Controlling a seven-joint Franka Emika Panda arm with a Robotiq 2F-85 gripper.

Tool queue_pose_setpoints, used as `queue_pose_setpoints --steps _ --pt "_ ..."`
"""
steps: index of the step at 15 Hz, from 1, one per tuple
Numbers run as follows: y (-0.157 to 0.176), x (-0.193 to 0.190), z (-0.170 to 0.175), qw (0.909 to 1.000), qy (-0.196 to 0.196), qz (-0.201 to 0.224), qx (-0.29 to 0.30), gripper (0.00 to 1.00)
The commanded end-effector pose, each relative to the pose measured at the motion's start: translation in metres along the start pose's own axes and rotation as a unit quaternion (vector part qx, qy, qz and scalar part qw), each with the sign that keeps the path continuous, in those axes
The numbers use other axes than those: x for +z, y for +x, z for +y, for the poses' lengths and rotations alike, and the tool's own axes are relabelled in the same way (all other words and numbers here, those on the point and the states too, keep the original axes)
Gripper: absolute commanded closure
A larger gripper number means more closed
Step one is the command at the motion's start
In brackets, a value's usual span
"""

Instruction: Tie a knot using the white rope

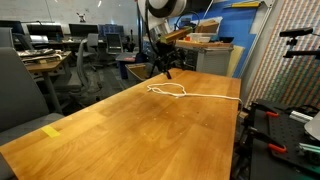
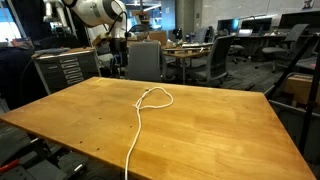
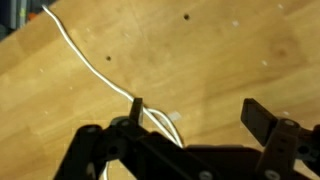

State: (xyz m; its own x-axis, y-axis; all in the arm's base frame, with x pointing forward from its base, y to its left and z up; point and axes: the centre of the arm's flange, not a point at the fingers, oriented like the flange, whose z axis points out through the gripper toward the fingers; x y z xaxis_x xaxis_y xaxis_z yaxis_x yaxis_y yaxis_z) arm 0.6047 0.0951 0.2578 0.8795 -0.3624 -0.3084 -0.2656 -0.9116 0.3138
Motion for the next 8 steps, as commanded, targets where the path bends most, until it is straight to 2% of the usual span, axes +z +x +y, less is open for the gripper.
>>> queue_pose_setpoints --steps 1,4,5,8 --pt "-0.004 0.015 0.010 0.9998 -0.011 -0.014 0.002 0.00" --pt "-0.009 0.032 0.028 0.9993 -0.018 -0.032 0.007 0.00" --pt "-0.022 0.022 0.027 0.9984 0.003 -0.002 -0.056 0.00" --pt "-0.048 0.003 0.038 0.9933 0.040 0.039 -0.101 0.00"
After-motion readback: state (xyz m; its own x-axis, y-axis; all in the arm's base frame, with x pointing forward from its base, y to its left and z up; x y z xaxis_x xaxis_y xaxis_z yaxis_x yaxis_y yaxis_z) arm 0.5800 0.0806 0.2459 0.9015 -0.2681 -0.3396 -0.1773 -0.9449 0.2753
